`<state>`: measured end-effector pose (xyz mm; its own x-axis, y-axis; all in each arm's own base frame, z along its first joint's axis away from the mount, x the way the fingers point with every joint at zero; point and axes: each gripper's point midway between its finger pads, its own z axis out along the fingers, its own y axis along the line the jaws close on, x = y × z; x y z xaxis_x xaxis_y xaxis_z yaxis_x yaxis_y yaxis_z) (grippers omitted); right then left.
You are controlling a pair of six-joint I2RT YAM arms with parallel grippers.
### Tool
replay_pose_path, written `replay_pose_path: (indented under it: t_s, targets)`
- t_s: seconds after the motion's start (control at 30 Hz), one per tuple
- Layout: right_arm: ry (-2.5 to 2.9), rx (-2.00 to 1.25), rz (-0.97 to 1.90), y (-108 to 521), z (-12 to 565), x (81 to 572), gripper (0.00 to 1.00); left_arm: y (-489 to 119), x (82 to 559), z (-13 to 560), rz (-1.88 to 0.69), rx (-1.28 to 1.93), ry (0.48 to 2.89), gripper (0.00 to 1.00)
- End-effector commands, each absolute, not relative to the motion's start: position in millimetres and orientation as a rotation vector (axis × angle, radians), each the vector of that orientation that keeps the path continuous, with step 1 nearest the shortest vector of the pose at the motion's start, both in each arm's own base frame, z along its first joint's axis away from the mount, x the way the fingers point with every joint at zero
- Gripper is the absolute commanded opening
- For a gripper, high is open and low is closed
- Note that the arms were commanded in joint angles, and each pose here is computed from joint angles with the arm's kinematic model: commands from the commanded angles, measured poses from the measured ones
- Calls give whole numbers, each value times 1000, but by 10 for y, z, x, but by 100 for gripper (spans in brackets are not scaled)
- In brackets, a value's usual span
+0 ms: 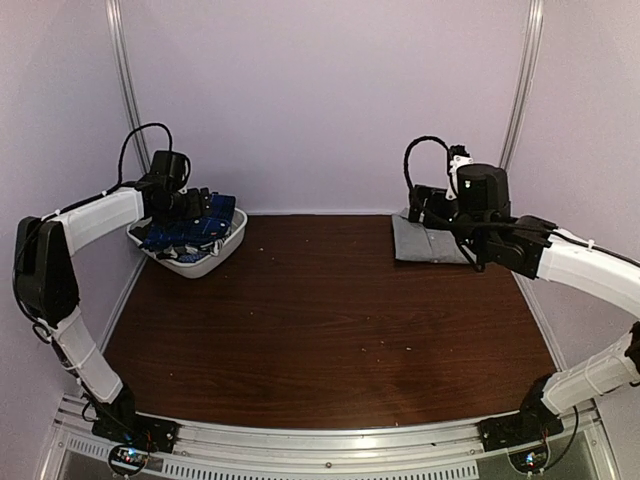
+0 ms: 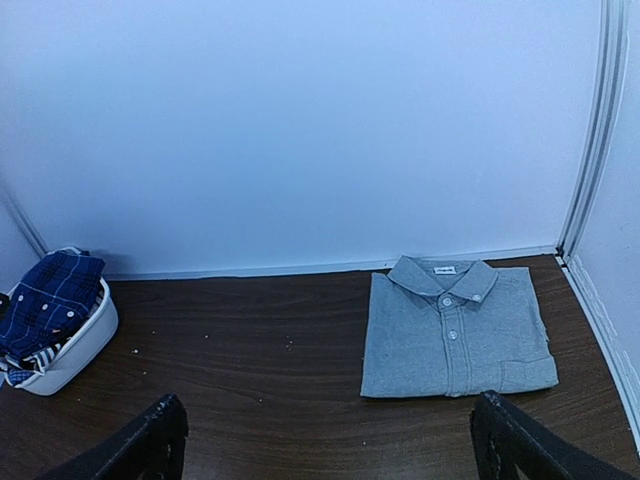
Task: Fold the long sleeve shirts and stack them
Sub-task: Pick up the crumpled shirt from the bin.
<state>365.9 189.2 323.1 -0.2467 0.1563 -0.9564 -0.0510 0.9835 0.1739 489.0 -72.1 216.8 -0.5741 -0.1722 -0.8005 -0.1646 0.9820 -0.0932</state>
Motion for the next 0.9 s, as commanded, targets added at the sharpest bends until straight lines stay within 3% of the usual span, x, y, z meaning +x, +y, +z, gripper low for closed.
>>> replay_pose_path:
  t_s: [0.0,0.37,0.53,0.63,0.73,0.87]
  targets:
    - [1763,37,257,1907,3483,3584,100,-553,5053,1974,-27,-297,2251,98]
    - [1755,5,313,1926,3458,3484,100,-229,5389,1288,-17,-371,2360,97]
    - [1770,5,336,1948,3414,3465,100,-89,5557,1059,30,-386,2395,88]
    - [1774,1,351,1966,3408,3457,100,-5,5592,968,84,-399,2406,77]
    - [1778,5,353,1956,3418,3445,100,40,5616,920,101,-408,2401,60]
    - [1777,17,355,1929,3405,3429,100,34,5670,925,88,-402,2401,26]
